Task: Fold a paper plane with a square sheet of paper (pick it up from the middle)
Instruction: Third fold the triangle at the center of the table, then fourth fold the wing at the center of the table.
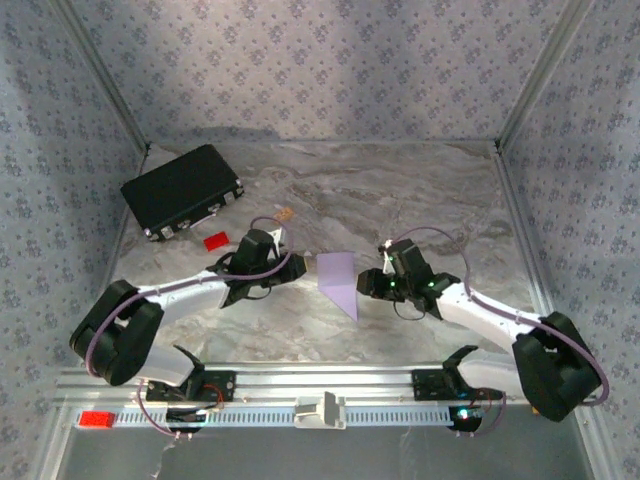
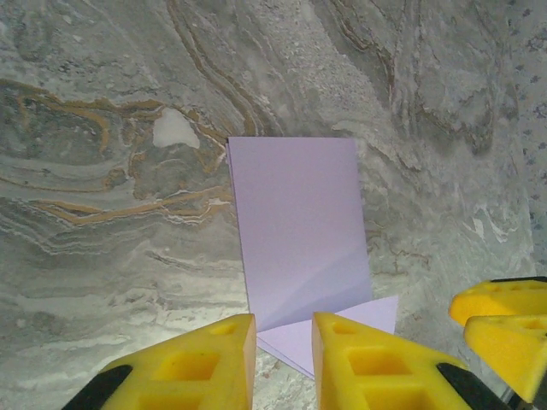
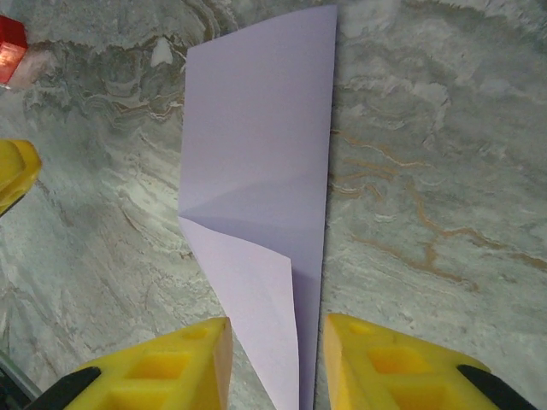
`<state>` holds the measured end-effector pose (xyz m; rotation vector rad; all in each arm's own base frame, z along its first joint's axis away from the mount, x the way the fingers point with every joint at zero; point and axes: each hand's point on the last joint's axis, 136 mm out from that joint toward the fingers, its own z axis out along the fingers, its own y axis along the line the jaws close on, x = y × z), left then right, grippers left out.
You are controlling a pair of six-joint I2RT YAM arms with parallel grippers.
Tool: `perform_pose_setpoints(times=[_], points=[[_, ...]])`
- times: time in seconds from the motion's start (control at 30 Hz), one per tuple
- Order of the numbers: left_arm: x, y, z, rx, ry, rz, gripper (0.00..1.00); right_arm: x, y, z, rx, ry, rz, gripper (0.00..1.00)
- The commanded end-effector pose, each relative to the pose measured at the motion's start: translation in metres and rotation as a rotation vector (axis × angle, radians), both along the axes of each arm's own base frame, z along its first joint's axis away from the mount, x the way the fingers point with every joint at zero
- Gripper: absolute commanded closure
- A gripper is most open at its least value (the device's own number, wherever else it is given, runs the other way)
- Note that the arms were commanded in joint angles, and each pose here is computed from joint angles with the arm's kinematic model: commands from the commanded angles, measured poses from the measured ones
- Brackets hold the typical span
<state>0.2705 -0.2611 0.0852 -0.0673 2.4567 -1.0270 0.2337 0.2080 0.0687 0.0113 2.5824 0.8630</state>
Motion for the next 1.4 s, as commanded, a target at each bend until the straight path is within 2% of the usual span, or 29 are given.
perform_pose_setpoints(times=[0.0,0.33,0.7,0.87,1.03,1.2,1.37], points=[[0.002,0.007,0.002,0.016,-0.02,0.017,0.76,0.002,0.009,-0.004,0.034,0.032,0.017,0.67],[0.002,0.003,-0.003,0.003,0.019,0.008,0.74,0.006,0.024,-0.02,0.038,0.101,0.06,0.73],[0.002,-0.009,-0.01,-0.018,0.073,-0.026,0.72,0.003,0.021,-0.023,0.029,0.1,0.062,0.87],[0.002,-0.019,-0.012,-0.052,0.104,-0.055,0.7,0.002,0.019,-0.021,0.029,0.091,0.058,0.9],[0.003,-0.027,-0.011,-0.081,0.12,-0.076,0.64,0.001,0.015,-0.017,0.038,0.072,0.053,0.91],[0.006,-0.037,-0.009,-0.111,0.136,-0.101,0.55,0.001,0.011,-0.014,0.051,0.06,0.041,0.92],[0.011,-0.047,-0.01,-0.143,0.159,-0.116,0.51,0.002,0.009,-0.013,0.064,0.055,0.034,0.92]])
